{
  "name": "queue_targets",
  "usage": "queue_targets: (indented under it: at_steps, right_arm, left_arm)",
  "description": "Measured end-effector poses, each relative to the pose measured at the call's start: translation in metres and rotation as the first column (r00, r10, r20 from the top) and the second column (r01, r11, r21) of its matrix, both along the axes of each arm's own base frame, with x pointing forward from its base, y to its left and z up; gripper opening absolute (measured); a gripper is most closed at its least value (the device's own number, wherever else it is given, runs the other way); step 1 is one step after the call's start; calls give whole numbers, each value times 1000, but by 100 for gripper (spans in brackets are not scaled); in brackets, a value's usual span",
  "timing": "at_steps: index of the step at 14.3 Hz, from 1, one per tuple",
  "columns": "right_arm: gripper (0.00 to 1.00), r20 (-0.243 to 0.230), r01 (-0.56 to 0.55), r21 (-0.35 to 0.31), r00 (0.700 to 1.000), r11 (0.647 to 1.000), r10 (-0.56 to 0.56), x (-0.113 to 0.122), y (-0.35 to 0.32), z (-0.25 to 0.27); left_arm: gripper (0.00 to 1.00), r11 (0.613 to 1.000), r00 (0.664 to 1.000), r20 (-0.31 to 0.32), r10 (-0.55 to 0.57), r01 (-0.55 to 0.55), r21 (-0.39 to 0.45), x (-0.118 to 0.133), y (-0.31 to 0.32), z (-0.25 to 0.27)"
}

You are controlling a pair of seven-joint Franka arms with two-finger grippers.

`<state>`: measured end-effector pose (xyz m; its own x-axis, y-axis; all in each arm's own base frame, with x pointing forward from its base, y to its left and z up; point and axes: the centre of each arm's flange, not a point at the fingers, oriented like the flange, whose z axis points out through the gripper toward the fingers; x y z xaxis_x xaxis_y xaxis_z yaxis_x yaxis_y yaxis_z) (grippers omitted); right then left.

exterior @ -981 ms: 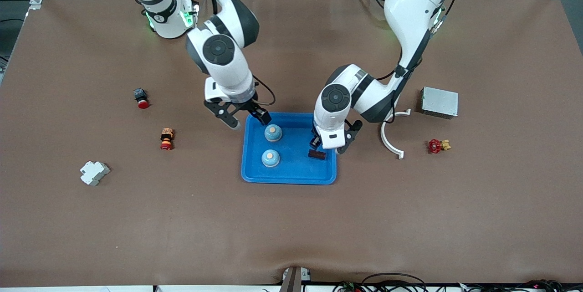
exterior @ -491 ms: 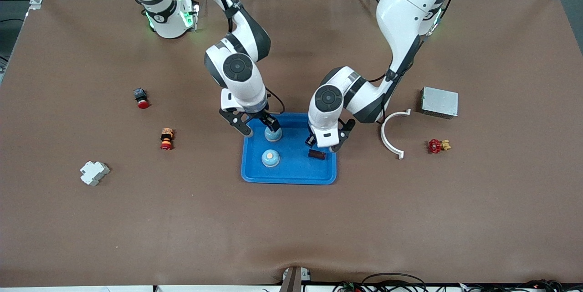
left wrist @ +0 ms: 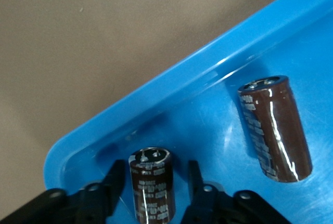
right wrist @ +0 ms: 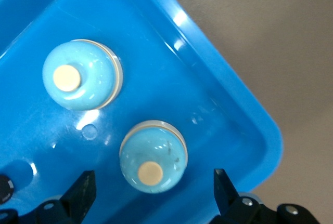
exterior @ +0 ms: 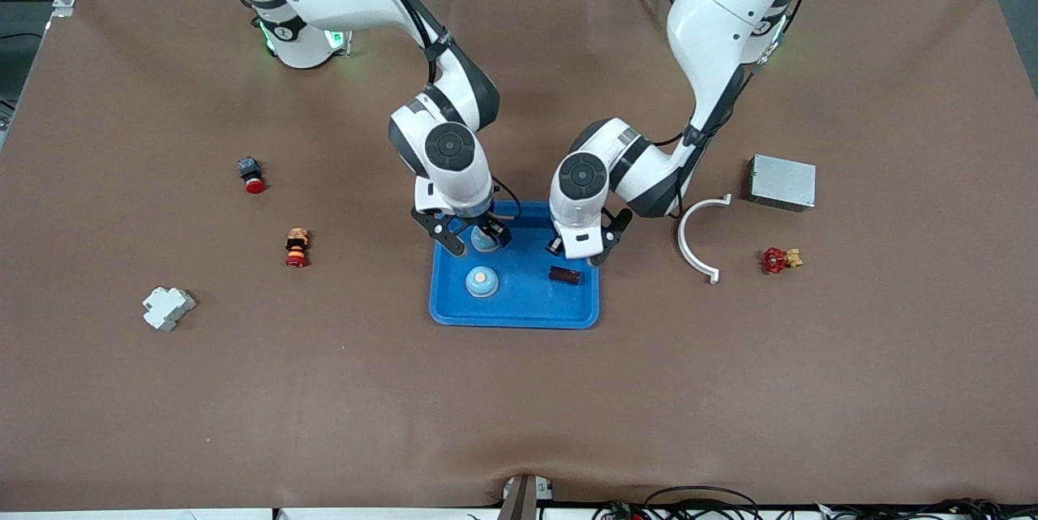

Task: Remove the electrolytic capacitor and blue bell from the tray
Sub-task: 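Grasp the bell with the right gripper while the left gripper lifts the capacitor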

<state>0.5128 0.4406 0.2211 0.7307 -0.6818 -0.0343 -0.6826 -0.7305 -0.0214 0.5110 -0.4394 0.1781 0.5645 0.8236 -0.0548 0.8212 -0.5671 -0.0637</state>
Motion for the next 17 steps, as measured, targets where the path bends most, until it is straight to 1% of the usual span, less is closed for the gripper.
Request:
queue_targets:
  at_steps: [1,4,7,8,9,10,11,12,15,17]
  right_arm:
    - [100,2,2,1,1000,1000,-2,1,0,-5]
    - [100,3,4,-3,1000,1000,-4,2,-1,-18]
    - [99,6,5,-1,1000,1000,-5,4,-1,-19]
    - [96,7,5,-1,1000,1000,-5,4,0,-18]
    - [88,8,5,0,1000,1000,-5,4,0,-18]
    - [75,8,5,0,1000,1000,-5,4,0,-18]
    - [64,9,5,1,1000,1000,-5,4,0,-17]
    - [59,11,6,3,1000,1000,-6,5,1,-16]
    - [59,13,5,3,1000,1000,-5,6,1,-15]
    - [59,17,4,7,1000,1000,-4,7,3,-13]
  left_arm:
    - [35,1000,1000,2,-1,1,-1,1,0,1]
    - [33,999,999,28,-29,28,17,3,1,4]
    - [33,999,997,74,-35,33,29,21,12,26]
    - [33,998,995,84,-49,46,40,32,22,39]
    - [33,997,994,81,-68,64,53,44,38,55]
    - [33,994,994,70,-88,83,66,56,55,71]
    - [33,992,993,57,-106,101,80,65,72,87]
    - [33,988,991,41,-126,122,92,72,88,101]
    - [33,971,977,-6,-213,213,113,86,131,135]
    - [33,962,969,-30,-244,246,116,95,162,152]
